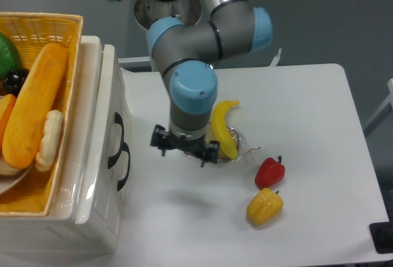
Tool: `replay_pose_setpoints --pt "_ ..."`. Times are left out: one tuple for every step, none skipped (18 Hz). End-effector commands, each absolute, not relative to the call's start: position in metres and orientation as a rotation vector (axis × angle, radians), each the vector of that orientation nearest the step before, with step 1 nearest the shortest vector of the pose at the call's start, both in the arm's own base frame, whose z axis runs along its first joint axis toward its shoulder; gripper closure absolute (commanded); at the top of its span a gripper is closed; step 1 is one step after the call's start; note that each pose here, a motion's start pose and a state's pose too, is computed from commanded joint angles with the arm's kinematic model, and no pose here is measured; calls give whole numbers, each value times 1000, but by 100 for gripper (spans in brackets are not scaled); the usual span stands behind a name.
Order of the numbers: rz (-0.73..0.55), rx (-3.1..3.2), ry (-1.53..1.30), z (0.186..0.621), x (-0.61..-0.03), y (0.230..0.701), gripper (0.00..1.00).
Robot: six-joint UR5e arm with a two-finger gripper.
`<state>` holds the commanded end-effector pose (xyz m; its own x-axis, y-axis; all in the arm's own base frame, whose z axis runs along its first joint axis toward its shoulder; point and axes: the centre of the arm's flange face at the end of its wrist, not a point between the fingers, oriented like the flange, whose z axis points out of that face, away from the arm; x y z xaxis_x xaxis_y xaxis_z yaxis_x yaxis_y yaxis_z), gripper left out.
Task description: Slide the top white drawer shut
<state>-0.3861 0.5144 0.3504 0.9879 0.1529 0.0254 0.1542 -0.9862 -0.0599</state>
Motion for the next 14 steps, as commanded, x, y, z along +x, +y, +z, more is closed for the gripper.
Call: replay_pose_setpoints --pt "-22 -3071 -192 353 -396 507 0" --pt "-4 -3079 -148 355 -406 498 0" --pt "35 -3094 -121 361 -416 486 0" --pt "64 -3122 -111 361 -427 474 0" --pt "93 -3143 -117 362 -434 465 0" --pt "110 -3163 -128 360 -439 459 0" --pt "126 -3178 -149 359 -445 452 0" --pt "129 -3187 -173 358 -451 443 0" --pt "127 -3193 -193 357 -457 436 0" --pt "114 -3201 -210 352 -459 429 0" --pt "111 -3202 -215 352 -462 422 0" --pt "104 -3206 -215 352 -468 410 0" --pt "103 -3210 -194 353 -471 400 0" --pt "89 -3218 -156 350 -470 395 0"
